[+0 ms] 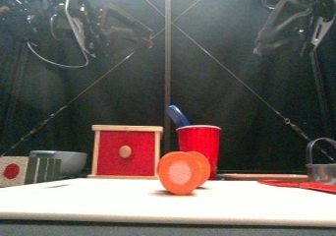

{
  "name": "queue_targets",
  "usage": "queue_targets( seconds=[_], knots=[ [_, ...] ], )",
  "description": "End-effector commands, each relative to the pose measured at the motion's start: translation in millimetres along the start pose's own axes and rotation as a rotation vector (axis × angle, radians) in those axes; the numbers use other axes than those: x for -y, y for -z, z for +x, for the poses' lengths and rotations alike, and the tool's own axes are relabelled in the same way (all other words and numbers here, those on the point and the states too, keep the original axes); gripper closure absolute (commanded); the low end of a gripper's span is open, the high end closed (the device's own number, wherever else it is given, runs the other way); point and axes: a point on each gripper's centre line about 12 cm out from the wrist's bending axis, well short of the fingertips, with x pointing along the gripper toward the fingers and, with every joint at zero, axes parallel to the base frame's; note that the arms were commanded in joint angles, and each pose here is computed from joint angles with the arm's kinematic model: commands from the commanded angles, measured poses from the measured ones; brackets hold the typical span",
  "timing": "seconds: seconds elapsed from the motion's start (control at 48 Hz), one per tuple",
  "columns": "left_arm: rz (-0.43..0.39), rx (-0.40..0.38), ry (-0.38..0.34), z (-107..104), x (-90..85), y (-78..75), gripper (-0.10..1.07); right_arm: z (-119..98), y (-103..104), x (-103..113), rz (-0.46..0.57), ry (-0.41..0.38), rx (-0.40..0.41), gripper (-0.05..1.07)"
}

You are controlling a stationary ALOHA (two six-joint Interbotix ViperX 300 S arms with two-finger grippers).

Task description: Grab carrot top

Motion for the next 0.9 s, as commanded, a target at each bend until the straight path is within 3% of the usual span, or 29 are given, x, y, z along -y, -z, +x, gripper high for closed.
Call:
queue_targets(
  seconds=[0.0, 0.271, 0.417, 0.875],
  knots=[
    [-0.023, 0.018, -0.015, -1.2, -1.1, -5.4, 0.21, -3.6, -9.7, 1.8, -0.038, -0.012, 0.052, 0.39],
    [-0.029, -0.006, -0.028, -2.8, -3.9, 1.2, 0.21, 10.5, -3.9, 10.4, -0.093, -0.007, 0.039, 0.4],
    [-0.009, 0.023, -0.013, -2.1, -1.8, -6.1, 0.21, 10.3, -4.1, 10.2, -0.077, -0.006, 0.034, 0.4],
    [0.004, 0.021, -0.013, -4.2, -3.4, -4.7, 0.21, 11.6, -6.7, 11.5, -0.022, 0.005, 0.027, 0.4]
  ],
)
